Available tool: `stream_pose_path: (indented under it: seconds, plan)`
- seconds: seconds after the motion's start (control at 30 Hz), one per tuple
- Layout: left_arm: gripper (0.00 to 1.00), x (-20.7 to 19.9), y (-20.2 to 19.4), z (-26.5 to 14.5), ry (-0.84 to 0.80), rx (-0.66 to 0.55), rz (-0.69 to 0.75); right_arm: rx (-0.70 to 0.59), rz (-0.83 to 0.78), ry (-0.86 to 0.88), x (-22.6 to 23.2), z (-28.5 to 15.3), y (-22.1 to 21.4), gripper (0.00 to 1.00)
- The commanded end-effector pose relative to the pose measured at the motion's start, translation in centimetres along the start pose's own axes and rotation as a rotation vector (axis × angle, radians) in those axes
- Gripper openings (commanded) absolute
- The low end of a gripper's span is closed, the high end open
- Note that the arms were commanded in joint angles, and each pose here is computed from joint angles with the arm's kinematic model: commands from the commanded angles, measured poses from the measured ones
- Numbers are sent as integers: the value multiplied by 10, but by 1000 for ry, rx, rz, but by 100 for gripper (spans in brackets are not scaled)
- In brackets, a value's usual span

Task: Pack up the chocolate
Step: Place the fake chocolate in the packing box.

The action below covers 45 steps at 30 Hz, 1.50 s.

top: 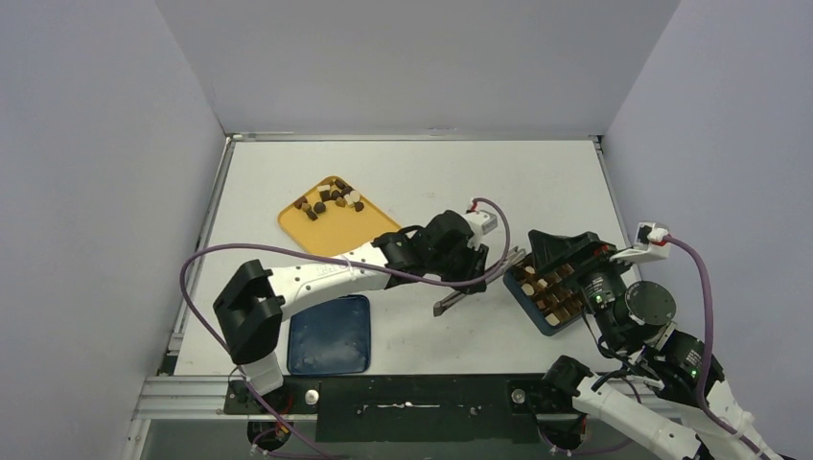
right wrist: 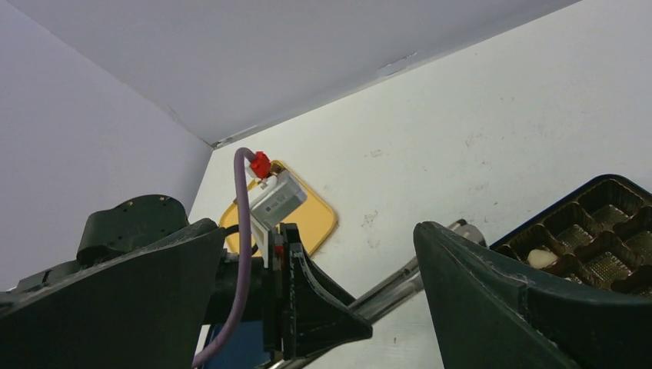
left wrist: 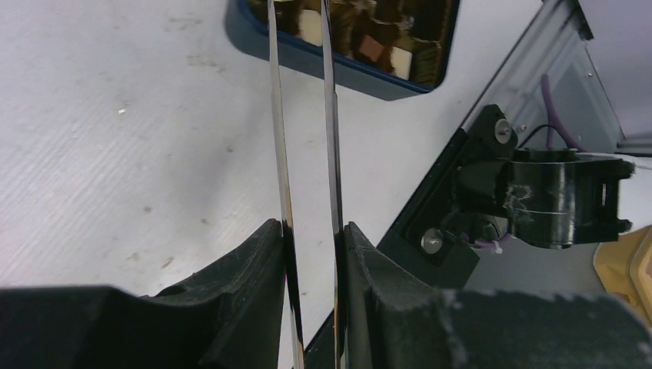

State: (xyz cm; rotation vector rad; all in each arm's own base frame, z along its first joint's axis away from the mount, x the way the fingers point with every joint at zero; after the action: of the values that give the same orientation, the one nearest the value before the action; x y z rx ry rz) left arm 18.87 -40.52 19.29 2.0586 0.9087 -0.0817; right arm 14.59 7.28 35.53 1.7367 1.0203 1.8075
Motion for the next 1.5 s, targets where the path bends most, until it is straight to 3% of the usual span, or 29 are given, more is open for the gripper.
stream_pose_path:
  seconds: [0.0,0.3,0.9,1.47]
  plan:
    - [26,-51,39,4,-151,-142,37,-12,15,-3,4,2,5,100]
    - [26,-79,30,37,-201,-90,79,-9,25,-5,5,5,2,100]
    - [31,-80,14,78,-171,-23,101,-10,16,-20,1,7,-2,100]
    - [38,-80,14,79,-133,-25,117,-20,21,-16,-1,3,1,100]
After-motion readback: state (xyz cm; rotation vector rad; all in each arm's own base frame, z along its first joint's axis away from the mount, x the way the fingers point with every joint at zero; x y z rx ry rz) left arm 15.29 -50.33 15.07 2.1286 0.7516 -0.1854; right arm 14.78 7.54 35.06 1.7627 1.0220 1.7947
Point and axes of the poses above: each gripper's point midway between its finger pads, its own z axis out along the fingers, its own x axis along the line the jaws close on, y = z × x, the point moved 4 cm from there along -z, back along the fingers, and after that the axes turned 7 degrees about z, right-handed, at the moved point
